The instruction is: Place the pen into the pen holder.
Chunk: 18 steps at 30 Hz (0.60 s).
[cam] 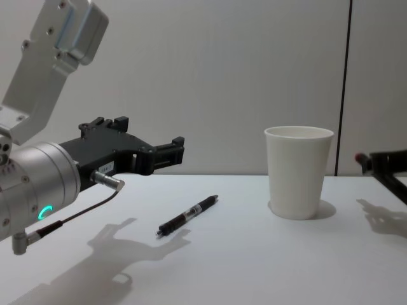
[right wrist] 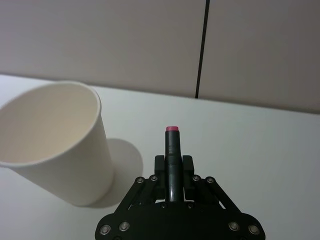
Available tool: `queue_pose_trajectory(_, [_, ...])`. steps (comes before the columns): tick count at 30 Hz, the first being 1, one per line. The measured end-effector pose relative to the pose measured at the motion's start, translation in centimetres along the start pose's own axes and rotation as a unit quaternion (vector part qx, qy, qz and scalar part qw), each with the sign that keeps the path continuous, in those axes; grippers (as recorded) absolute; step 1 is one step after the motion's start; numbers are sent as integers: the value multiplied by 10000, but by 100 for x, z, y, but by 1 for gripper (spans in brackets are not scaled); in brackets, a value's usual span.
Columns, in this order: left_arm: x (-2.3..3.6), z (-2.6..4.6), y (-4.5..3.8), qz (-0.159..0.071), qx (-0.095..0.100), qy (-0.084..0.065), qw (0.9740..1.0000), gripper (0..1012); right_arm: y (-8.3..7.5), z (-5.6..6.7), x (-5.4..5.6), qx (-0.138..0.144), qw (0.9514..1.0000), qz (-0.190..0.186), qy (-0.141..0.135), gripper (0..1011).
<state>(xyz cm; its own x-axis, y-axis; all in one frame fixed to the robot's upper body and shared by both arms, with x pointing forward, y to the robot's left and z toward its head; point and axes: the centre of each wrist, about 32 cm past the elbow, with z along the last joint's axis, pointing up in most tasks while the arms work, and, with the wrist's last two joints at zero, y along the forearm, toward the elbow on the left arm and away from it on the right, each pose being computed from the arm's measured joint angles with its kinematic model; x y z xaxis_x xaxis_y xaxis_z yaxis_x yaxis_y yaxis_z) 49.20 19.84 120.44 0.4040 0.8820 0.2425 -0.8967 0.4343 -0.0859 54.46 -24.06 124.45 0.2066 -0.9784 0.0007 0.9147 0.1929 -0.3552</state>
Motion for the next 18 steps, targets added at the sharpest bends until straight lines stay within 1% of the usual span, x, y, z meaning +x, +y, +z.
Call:
queue_pose_trajectory(5, [0, 0, 0, 0, 0, 0, 10000, 1002, -22, 7, -6, 375, 9993, 22, 87, 196])
queue_pose_trajectory(6, [0, 0, 0, 0, 0, 0, 10000, 1002, -28, 9, -7, 490, 9987, 25, 115, 196])
queue_pose_trajectory(7, [0, 0, 0, 0, 0, 0, 10000, 1001, -28, 9, -7, 490, 9987, 25, 115, 196])
queue_pose_trajectory(8, [0, 0, 0, 0, 0, 0, 10000, 1002, -34, 10, -14, 612, 9980, 31, 147, 196])
queue_pose_trajectory(10, [0, 0, 0, 0, 0, 0, 10000, 1002, -41, 13, -16, 750, 9970, 30, 175, 196])
queue_pose_trajectory(11, [0, 0, 0, 0, 0, 0, 10000, 1002, -47, 16, -18, 873, 9960, 28, 203, 196])
queue_pose_trajectory(12, [0, 0, 0, 0, 0, 0, 10000, 1002, -50, 16, -19, 915, 9956, 26, 217, 196])
queue_pose_trajectory(13, [0, 0, 0, 0, 0, 0, 10000, 1002, -56, 18, -22, 1074, 9939, 22, 250, 196])
queue_pose_trajectory(15, [0, 0, 0, 0, 0, 0, 10000, 1002, -61, 20, -26, 1179, 9926, 18, 279, 196])
queue_pose_trajectory(16, [0, 0, 0, 0, 0, 0, 10000, 1002, -66, 23, -28, 1322, 9907, 11, 306, 196])
queue_pose_trajectory(17, [0, 0, 0, 0, 0, 0, 10000, 1002, -66, 23, -28, 1322, 9907, 11, 306, 196])
queue_pose_trajectory(18, [0, 0, 0, 0, 0, 0, 10000, 1002, -71, 24, -31, 1448, 9889, 3, 338, 197])
